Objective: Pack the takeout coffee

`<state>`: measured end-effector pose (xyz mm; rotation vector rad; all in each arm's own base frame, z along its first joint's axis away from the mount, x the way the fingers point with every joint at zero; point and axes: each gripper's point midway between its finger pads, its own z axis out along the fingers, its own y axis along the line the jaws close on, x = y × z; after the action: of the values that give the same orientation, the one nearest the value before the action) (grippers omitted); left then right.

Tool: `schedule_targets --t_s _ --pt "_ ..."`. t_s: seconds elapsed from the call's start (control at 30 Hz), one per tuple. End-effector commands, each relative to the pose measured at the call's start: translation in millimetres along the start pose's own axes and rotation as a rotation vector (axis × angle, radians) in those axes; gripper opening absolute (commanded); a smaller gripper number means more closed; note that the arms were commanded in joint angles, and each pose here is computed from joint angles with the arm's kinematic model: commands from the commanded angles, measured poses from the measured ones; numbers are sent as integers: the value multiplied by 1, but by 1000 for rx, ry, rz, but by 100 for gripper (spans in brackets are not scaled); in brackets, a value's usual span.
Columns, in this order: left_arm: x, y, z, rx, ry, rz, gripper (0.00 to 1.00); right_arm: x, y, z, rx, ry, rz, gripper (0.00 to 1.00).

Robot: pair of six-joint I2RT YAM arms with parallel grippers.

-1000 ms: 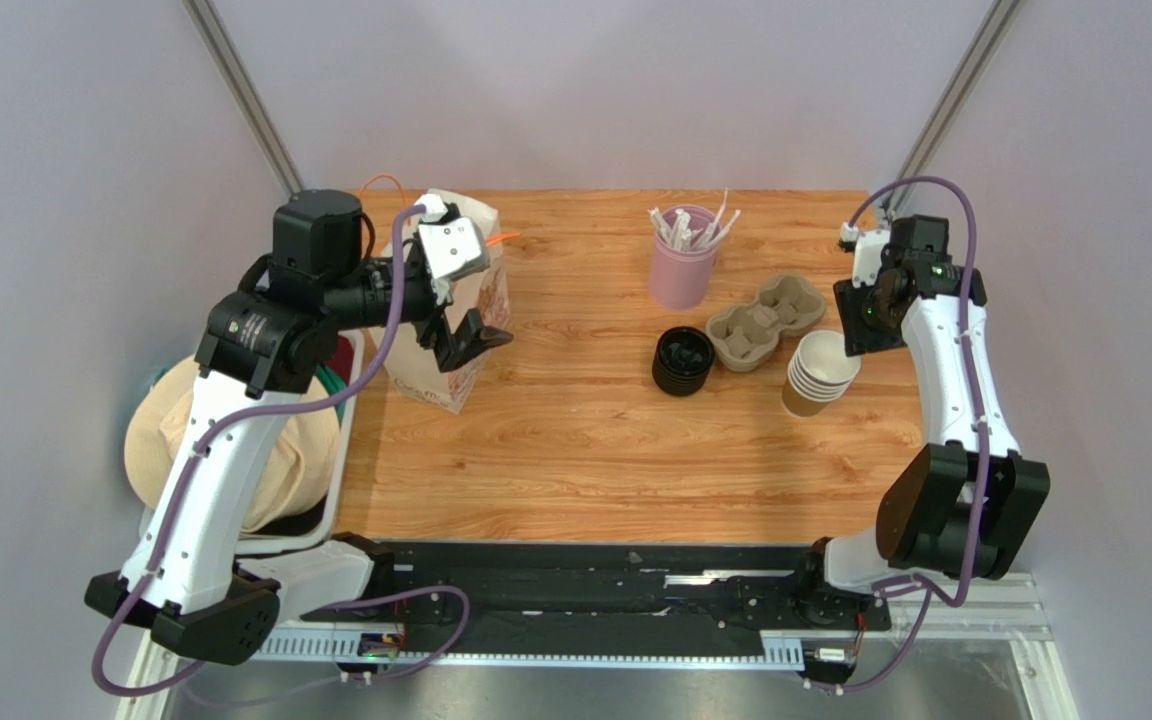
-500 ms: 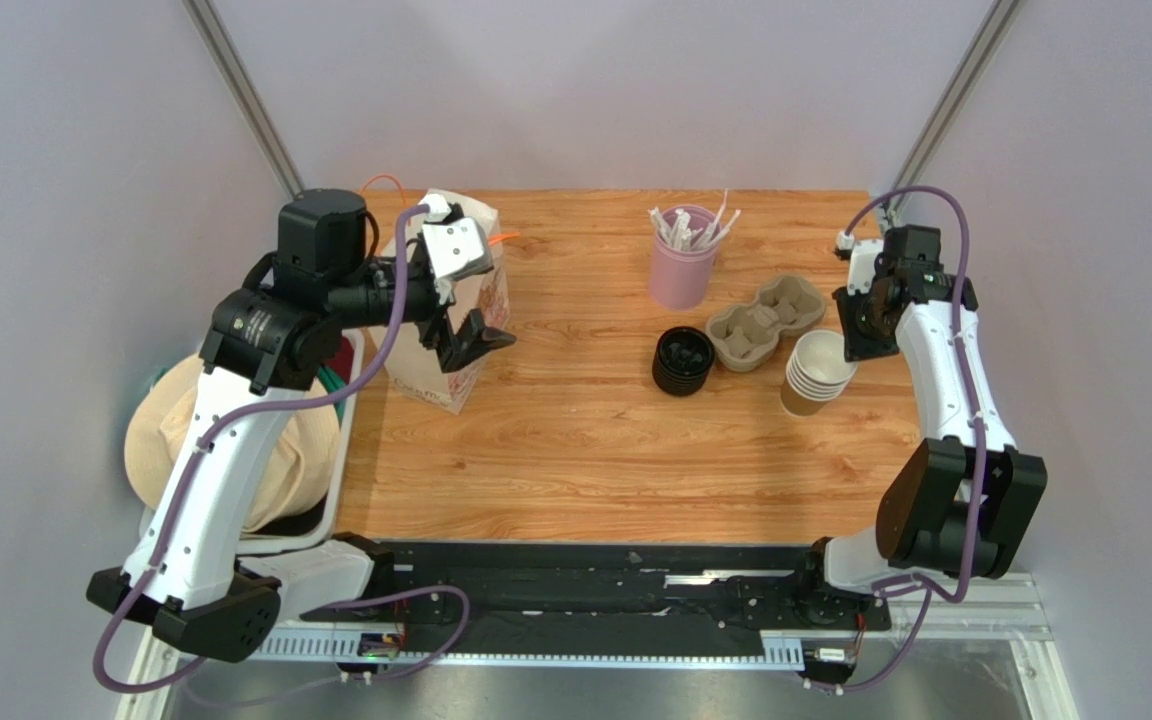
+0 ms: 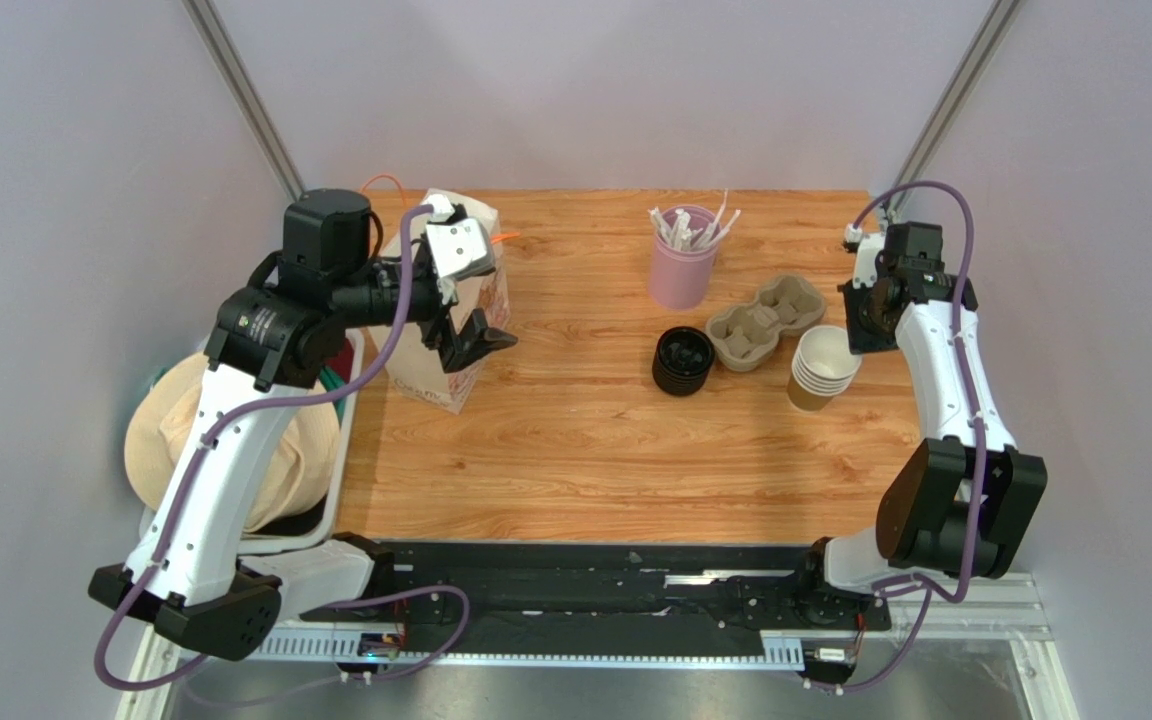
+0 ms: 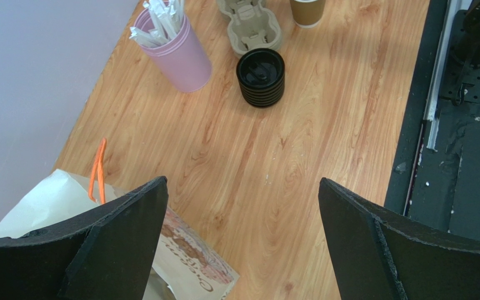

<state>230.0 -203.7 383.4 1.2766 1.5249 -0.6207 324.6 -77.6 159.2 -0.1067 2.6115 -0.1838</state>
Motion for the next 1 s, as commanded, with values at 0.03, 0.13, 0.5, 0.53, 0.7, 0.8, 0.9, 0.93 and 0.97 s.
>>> schedule_targets --t_s 0.03,0.13,0.5,0.53,0.7,0.8,0.9,0.93,0.97 --pt "-6 -1 4 20 -32 16 99 -20 -16 -3 86 -72 68 0" --pt "-8 -2 3 20 -35 17 99 -21 -21 0 118 -70 92 0" --pt "-8 -2 3 17 -40 17 99 -24 -26 1 142 -87 169 0" --pt "-7 -2 4 19 -37 13 99 -25 -27 0 140 -94 177 0" --pt "-8 -2 4 19 -39 14 99 -31 -27 -11 127 -139 199 0" --pt "-9 -2 4 19 -42 14 99 -34 -26 -17 124 -162 212 0" --pt "-8 -1 4 17 -40 14 99 -37 -29 -20 127 -179 226 0" --pt "-8 -1 4 17 -39 11 99 -38 -29 -22 128 -185 227 0" --pt "-8 -1 4 17 -39 13 99 -38 -30 -23 130 -188 232 0"
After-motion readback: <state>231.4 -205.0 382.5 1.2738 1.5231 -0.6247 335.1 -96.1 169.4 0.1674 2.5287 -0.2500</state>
